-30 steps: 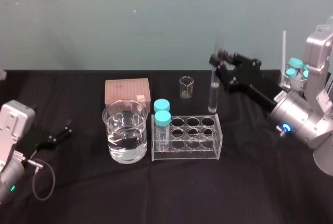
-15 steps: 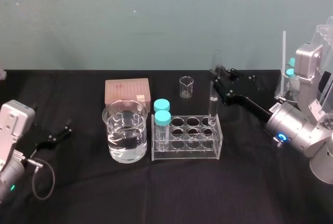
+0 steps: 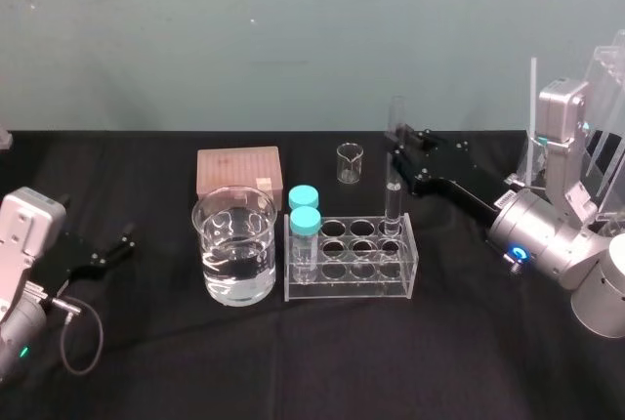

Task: Hold the test tube with one hand and immerse one end into the beaker, then return it to the test tube rack.

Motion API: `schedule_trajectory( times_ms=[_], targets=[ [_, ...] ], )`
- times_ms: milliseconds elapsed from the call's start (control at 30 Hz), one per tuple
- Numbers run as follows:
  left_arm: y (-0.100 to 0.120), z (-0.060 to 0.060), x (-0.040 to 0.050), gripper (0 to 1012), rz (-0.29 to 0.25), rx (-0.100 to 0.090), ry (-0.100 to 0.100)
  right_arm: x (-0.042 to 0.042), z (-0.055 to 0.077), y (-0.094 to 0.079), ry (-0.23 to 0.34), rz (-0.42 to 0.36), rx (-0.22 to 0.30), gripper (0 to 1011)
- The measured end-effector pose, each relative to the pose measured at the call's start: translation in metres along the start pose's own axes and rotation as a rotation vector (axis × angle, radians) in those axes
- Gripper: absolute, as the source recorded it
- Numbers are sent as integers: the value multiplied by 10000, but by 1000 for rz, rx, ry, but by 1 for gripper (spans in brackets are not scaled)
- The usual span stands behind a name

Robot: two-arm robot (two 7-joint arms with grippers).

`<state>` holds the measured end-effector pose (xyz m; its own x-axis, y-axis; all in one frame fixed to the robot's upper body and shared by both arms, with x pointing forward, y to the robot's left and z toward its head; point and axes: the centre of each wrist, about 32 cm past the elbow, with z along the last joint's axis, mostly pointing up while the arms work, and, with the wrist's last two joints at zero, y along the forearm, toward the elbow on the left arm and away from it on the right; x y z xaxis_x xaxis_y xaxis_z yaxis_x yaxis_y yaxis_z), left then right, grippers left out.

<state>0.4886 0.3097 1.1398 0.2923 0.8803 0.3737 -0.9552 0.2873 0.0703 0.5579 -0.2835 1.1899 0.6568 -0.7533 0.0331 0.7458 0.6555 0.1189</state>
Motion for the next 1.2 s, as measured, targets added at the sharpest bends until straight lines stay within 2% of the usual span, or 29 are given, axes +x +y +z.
schedule_trajectory(
  times_ms=[400, 833, 1200],
  targets=[
    [0, 0, 0, 1000, 0, 0, 0, 24, -52, 39, 7, 10, -26, 224],
    [0, 0, 0, 1000, 0, 0, 0, 62, -153, 1, 20, -5, -64, 224],
    [0, 0, 0, 1000, 0, 0, 0, 87, -190, 31, 38, -7, -66, 224]
  ],
)
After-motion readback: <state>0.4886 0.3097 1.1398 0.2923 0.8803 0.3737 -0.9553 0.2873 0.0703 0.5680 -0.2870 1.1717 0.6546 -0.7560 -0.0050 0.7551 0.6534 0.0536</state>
